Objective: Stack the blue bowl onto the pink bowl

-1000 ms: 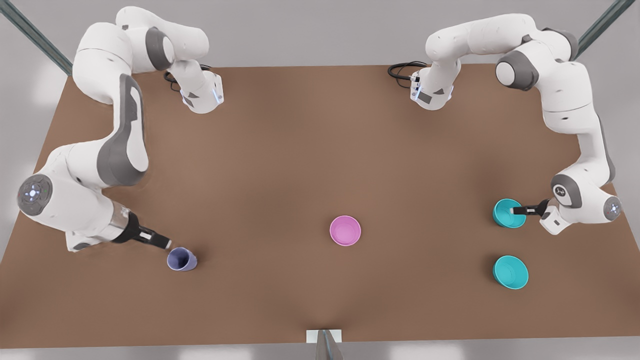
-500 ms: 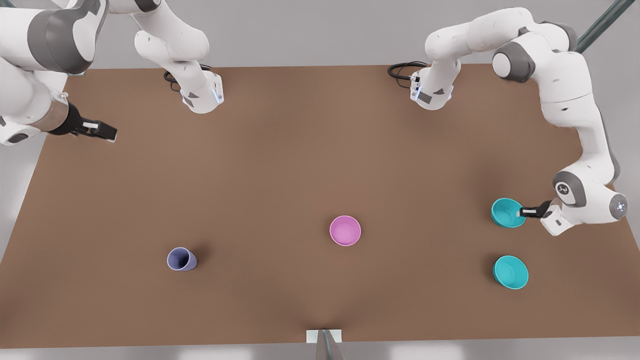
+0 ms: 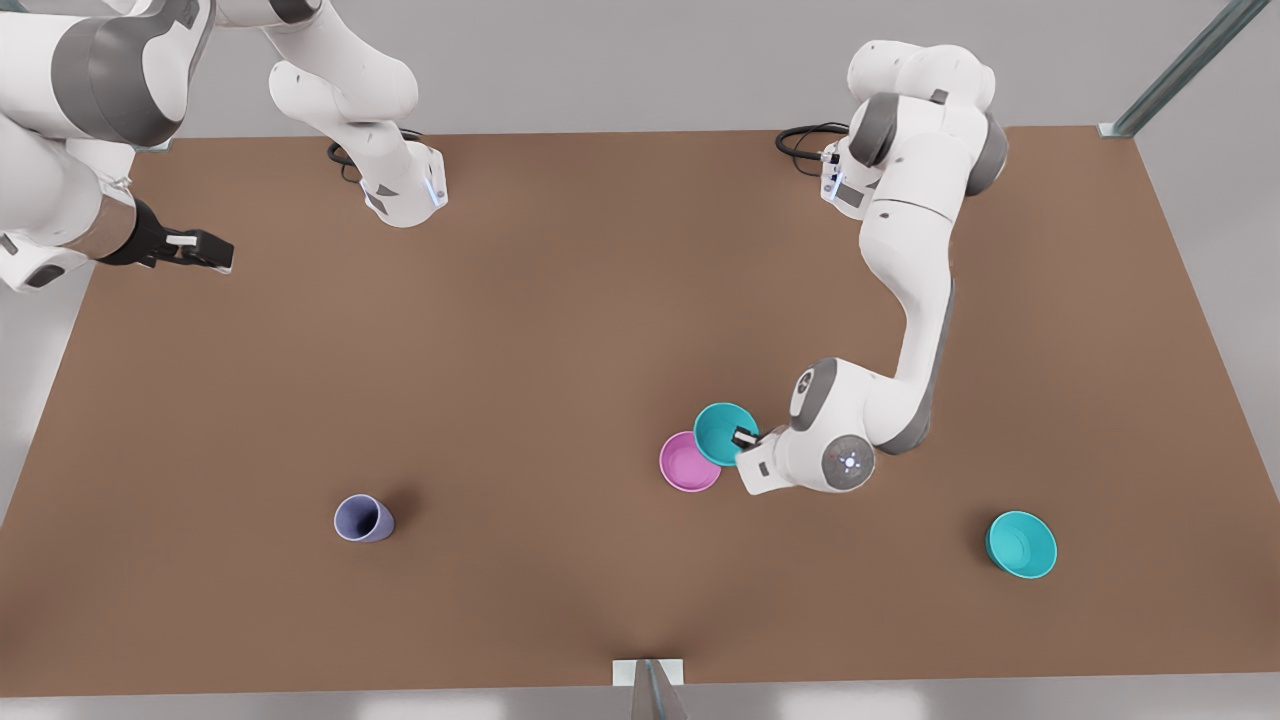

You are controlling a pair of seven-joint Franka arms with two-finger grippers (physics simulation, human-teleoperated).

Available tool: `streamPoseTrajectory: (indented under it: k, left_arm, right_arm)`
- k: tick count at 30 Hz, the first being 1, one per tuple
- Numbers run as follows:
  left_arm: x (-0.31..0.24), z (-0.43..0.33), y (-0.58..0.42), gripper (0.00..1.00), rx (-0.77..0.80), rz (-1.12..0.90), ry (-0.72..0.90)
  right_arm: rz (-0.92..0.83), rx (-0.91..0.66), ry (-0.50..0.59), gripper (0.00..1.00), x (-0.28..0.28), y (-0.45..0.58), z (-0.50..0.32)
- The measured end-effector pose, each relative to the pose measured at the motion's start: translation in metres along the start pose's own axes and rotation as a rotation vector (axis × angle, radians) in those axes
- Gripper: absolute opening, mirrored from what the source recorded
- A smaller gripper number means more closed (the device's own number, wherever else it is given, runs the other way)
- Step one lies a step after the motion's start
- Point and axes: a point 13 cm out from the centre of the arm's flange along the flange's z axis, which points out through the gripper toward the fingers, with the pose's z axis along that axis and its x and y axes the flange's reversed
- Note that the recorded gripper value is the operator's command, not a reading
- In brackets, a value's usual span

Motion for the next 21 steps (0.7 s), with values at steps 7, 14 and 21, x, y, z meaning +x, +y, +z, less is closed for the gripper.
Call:
streamPoseTrajectory:
  k: [7,14,21]
  left_arm:
    - [-0.021,0.016,-0.013,0.21,0.015,-0.175,-0.059]
    - [-0.027,0.031,-0.024,0.21,0.028,-0.3,-0.07]
    - [-0.029,0.038,-0.029,0.37,0.037,-0.388,-0.069]
  right_arm:
    - [-0.03,0.001,0.008,1.0,-0.001,0.0,0.002]
    - [-0.049,0.002,0.013,1.0,-0.002,0.0,0.004]
    - [-0.062,0.003,0.016,1.0,-0.002,0.0,0.005]
